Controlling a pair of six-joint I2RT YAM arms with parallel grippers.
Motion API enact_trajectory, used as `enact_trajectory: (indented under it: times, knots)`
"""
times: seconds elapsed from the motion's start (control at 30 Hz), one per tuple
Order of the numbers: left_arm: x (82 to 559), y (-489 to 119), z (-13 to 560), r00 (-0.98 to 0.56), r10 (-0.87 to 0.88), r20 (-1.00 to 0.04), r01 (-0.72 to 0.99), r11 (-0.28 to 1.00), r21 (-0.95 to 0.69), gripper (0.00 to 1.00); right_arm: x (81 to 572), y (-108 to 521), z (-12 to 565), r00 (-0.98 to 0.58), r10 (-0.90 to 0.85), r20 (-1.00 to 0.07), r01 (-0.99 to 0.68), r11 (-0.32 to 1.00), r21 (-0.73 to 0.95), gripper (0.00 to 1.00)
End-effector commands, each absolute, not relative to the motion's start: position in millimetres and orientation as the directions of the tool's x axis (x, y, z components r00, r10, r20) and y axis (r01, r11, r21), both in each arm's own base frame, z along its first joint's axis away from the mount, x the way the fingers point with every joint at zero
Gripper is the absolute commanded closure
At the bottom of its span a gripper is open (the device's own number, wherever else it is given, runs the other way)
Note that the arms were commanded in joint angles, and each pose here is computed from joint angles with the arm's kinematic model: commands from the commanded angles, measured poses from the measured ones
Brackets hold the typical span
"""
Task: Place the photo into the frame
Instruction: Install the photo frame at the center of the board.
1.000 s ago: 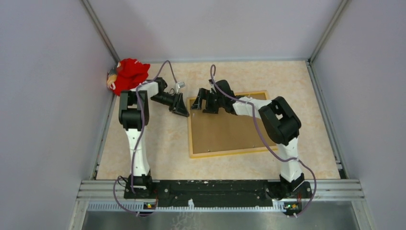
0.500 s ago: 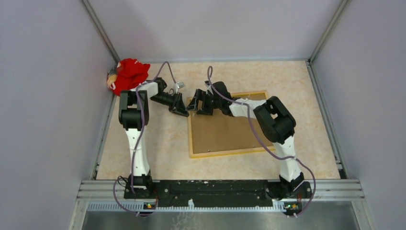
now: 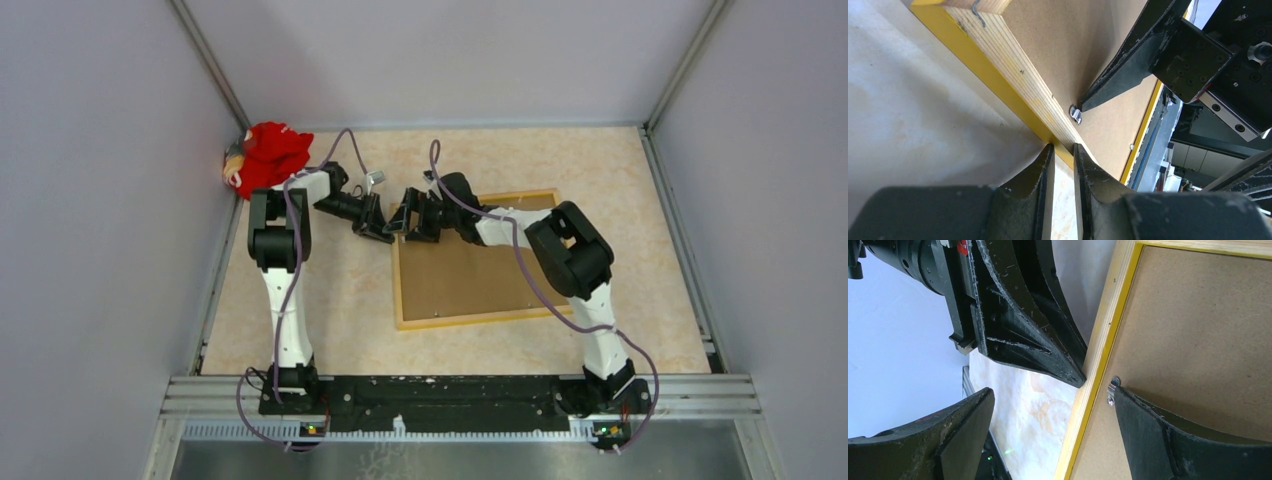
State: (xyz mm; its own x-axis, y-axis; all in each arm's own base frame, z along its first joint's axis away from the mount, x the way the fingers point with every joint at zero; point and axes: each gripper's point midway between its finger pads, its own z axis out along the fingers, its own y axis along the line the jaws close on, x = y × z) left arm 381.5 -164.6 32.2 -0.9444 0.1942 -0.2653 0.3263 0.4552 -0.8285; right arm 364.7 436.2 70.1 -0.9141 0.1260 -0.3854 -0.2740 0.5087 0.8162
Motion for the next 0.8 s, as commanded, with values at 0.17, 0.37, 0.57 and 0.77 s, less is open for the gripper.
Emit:
enact_trajectory:
  times: [0.17,0.37,0.57,0.77]
  knots:
    - [392.4,-162.8,28.5,-0.919,0.207,-0.335,0.394,0.475,-0.787,0.76,353.4,449.4,51.9,-0.921,0.067,-0.383,-0.29,0.538,0.791,0.11]
    - [392.3,-162.3,27.6,-0.918,0.209,-0.336,0.395,0.477,-0.785,0.76,353.9,451.9,52.4,-0.92,0.053,-0.389,-0.302,0.538,0.787,0.11]
    - [392.7,-162.5,27.9,-0.918,0.208,-0.337,0.396,0.476,-0.785,0.76,353.2,454.4,53.1,-0.92,0.029,-0.392,-0.318,0.529,0.787,0.11]
    - [393.4,-161.9,28.8,-0.916,0.21,-0.341,0.401,0.48,-0.78,0.76,349.9,456.7,54.0,-0.919,-0.015,-0.394,-0.344,0.518,0.783,0.11]
